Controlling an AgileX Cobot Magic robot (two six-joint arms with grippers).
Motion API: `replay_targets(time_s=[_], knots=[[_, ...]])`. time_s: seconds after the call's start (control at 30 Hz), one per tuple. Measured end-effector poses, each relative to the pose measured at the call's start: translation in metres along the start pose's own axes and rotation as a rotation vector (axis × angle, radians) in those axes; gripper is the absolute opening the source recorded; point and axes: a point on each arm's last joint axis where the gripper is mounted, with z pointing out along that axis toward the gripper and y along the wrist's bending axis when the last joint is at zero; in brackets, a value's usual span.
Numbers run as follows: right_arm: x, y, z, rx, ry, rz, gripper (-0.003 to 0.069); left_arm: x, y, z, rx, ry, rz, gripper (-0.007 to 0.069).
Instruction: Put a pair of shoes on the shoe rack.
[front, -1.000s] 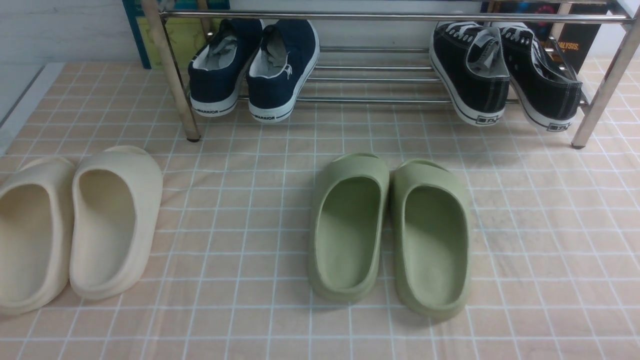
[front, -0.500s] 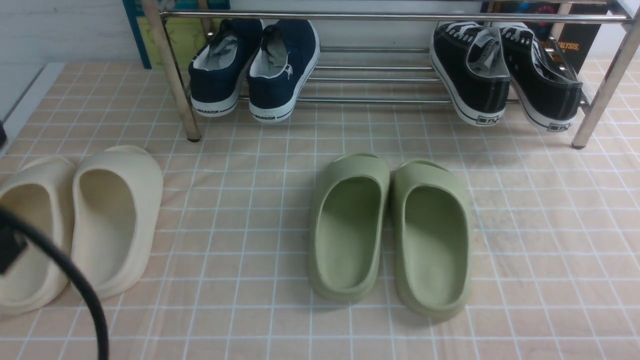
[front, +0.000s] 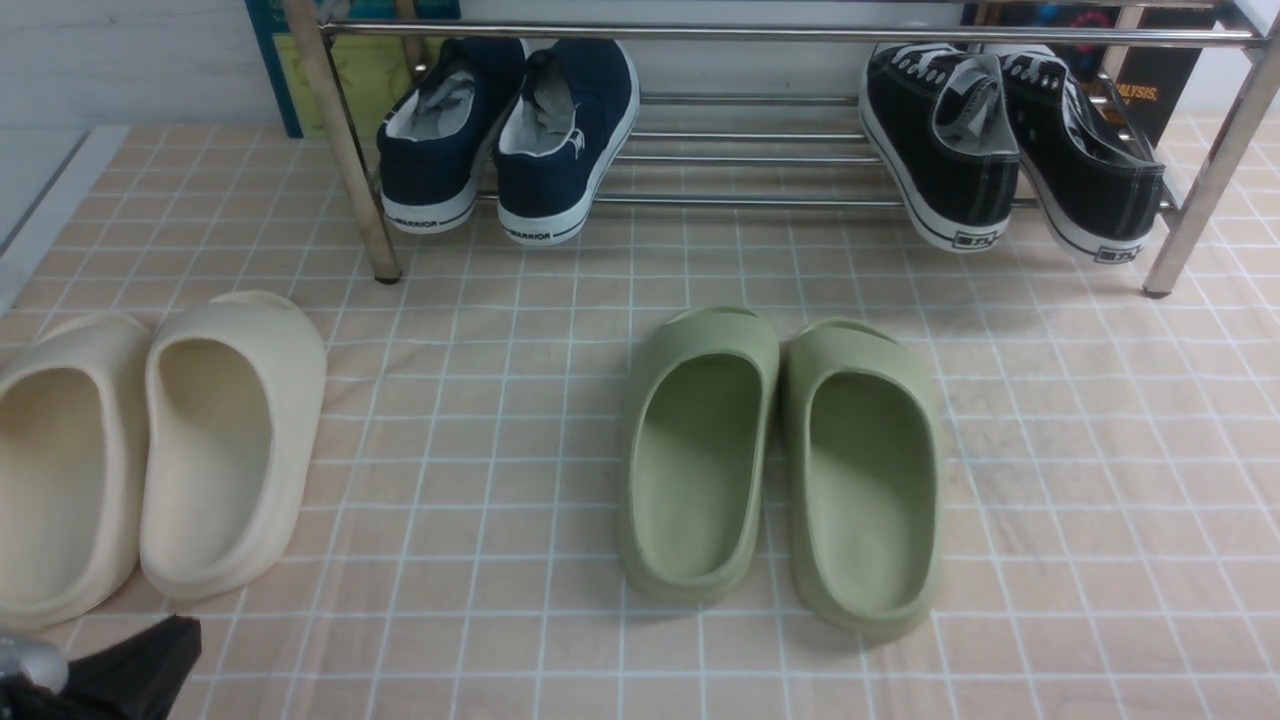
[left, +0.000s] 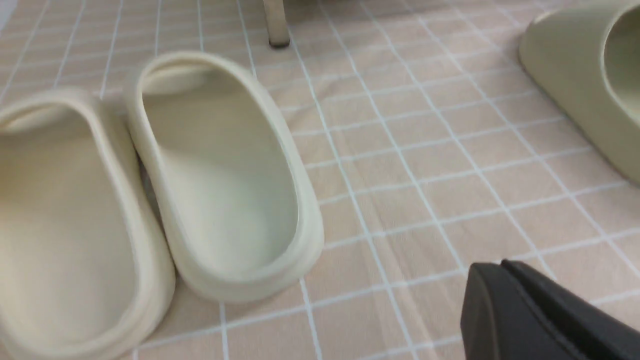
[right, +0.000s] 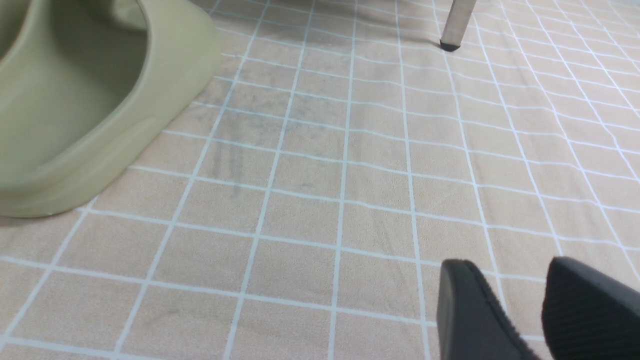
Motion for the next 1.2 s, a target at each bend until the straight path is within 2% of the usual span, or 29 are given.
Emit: replay_targets(time_s=[0.37, 0.67, 0.87, 1.2], knots=[[0.000, 0.000, 0.000, 0.000, 0.000, 0.000, 0.0239, 0.025, 0.002, -0.003, -0.026, 0.207, 0.003, 0.0030], [0.000, 0.000, 0.000, 0.000, 0.001, 0.000, 0.0239, 0.033, 0.003, -0.022, -0.049, -0.023, -0.020, 0.0039], [0.000, 0.000, 0.000, -0.001, 0.002, 0.000, 0.0239, 0.032, 0.001, -0.024, -0.045, -0.046, -0.113, 0.0041], [0.000, 0.000, 0.000, -0.001, 0.003, 0.000, 0.0239, 0.033, 0.003, -0.024, -0.105, -0.030, 0.013, 0.0041]])
